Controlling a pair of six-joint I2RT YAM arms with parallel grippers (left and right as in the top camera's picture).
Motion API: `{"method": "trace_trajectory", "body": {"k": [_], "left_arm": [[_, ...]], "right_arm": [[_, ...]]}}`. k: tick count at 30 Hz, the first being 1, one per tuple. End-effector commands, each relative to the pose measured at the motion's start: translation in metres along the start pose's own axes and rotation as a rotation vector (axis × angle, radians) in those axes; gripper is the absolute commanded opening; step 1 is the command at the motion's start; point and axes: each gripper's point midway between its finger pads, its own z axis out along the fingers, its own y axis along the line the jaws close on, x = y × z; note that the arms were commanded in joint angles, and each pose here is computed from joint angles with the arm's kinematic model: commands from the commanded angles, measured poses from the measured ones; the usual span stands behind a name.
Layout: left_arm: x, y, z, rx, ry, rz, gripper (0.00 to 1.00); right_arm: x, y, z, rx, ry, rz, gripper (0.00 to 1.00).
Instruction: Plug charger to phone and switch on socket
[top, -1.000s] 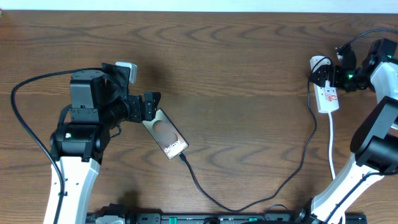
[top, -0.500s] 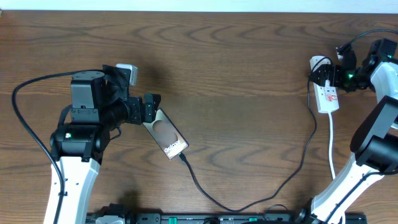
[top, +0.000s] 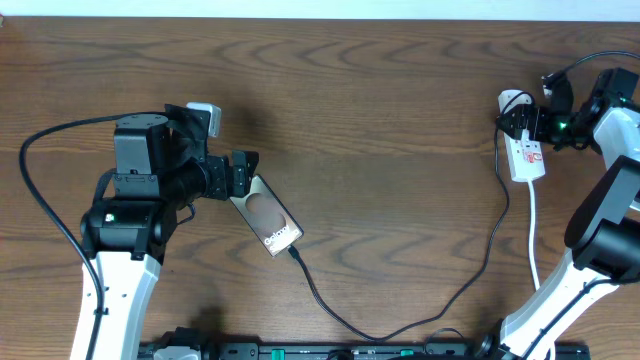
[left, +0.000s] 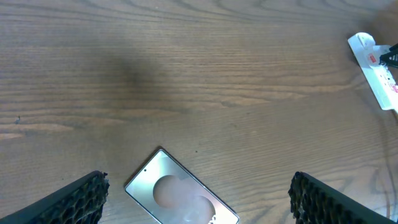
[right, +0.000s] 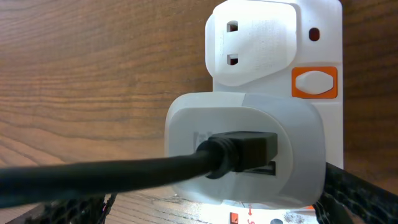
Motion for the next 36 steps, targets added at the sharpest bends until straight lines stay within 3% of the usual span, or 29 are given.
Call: {"method": "trace_trajectory", "body": {"k": [1,20,36], "left_arm": [[0.001,-0.003,-0.001,0.014,0.000,0.018,0.93],[0.001,-0.003,-0.001,0.014,0.000,0.018,0.93],[0.001,-0.003,-0.001,0.014,0.001,0.018,0.93]], "right_arm": [[0.049,0.020,0.028,-0.112,0.140,0.135,0.99],[0.018,-0.011,-0.012,0.035,0.129,0.084,0.99],[0.010,-0.001,-0.013,-0.015,0.102,0.067,0.99]]}}
